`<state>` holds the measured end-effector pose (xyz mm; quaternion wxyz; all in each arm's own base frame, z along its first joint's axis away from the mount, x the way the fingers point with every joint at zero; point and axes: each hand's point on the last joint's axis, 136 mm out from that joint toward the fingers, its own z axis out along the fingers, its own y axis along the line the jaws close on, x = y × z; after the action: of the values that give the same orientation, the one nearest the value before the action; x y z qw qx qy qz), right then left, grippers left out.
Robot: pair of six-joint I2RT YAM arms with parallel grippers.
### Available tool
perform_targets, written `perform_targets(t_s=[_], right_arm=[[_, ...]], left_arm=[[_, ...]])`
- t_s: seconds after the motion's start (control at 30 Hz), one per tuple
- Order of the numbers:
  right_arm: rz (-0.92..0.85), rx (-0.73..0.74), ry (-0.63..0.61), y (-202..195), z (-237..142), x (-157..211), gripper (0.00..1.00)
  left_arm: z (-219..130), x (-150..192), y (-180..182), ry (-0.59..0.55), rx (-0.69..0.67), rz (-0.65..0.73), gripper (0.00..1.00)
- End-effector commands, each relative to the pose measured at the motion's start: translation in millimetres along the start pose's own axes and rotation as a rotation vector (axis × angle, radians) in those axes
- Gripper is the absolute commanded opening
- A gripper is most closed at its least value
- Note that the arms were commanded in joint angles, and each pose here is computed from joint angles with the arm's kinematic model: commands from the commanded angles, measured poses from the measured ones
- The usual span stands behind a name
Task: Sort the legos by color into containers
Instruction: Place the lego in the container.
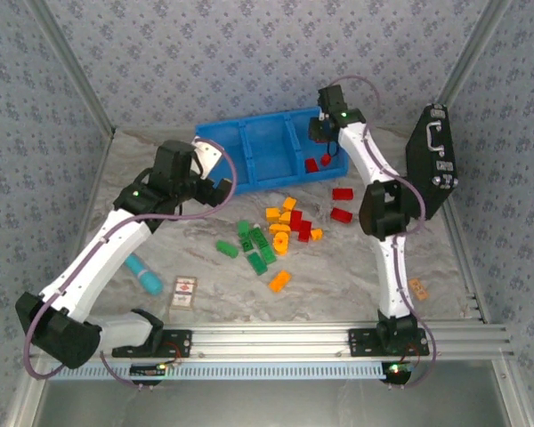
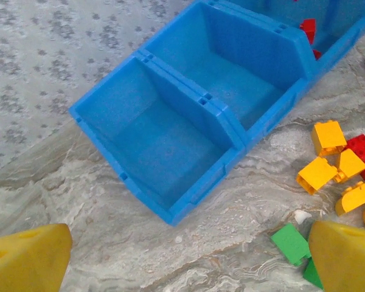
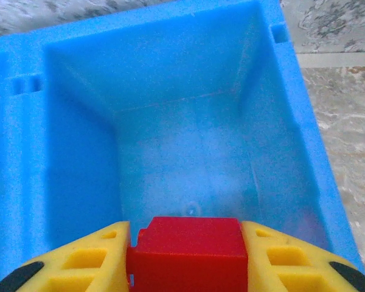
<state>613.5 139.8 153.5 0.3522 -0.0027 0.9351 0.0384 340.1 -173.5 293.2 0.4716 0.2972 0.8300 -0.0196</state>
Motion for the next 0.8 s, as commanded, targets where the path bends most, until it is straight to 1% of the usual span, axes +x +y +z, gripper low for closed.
perform_targets(t_s=[0.0, 0.07, 0.17, 0.3, 0.4, 0.5, 0.57, 0.67, 0.77], right_arm=[[0.006, 0.039, 0.04, -17.9, 21.0, 4.1, 0.35], [0.022, 0.01, 0.009, -17.5, 28.6, -4.2, 0.35], [0.05, -0.051, -0.014, -12.9, 38.0, -8.6, 0.4], [0.056, -0.13, -0.01, -0.3, 43.5, -6.2, 0.51], [0.025, -0.145, -0.007, 10.8, 40.0, -3.7, 0.57], [0.002, -0.155, -0.014, 18.8, 28.2, -6.1, 0.61], [-0.012, -0.152, -0.019, 21.8, 15.3, -8.6, 0.61], [-0.039, -0.137, -0.032, 24.3, -11.4, -11.7, 0.61], [-0.08, -0.143, -0.046, 27.0, -36.8, -7.9, 0.65]], left_arm=[[4.8, -14.6, -16.3, -0.068, 0.099, 0.05, 1.0], [8.5, -13.8, -22.9, -0.076, 0.13, 0.056, 1.0], [19.6, -8.3, -25.4, -0.061, 0.135, 0.066, 1.0], [37.3, 4.2, -29.7, 0.0, 0.148, 0.081, 1.0], [43.7, 8.3, -32.3, 0.027, 0.16, 0.078, 1.0], [41.3, 7.6, -33.7, 0.023, 0.167, 0.069, 1.0], [35.4, 5.6, -34.5, 0.01, 0.168, 0.065, 1.0], [20.6, 0.4, -36.6, -0.032, 0.168, 0.055, 1.0], [4.5, -4.4, -39.9, -0.091, 0.174, 0.049, 1.0]])
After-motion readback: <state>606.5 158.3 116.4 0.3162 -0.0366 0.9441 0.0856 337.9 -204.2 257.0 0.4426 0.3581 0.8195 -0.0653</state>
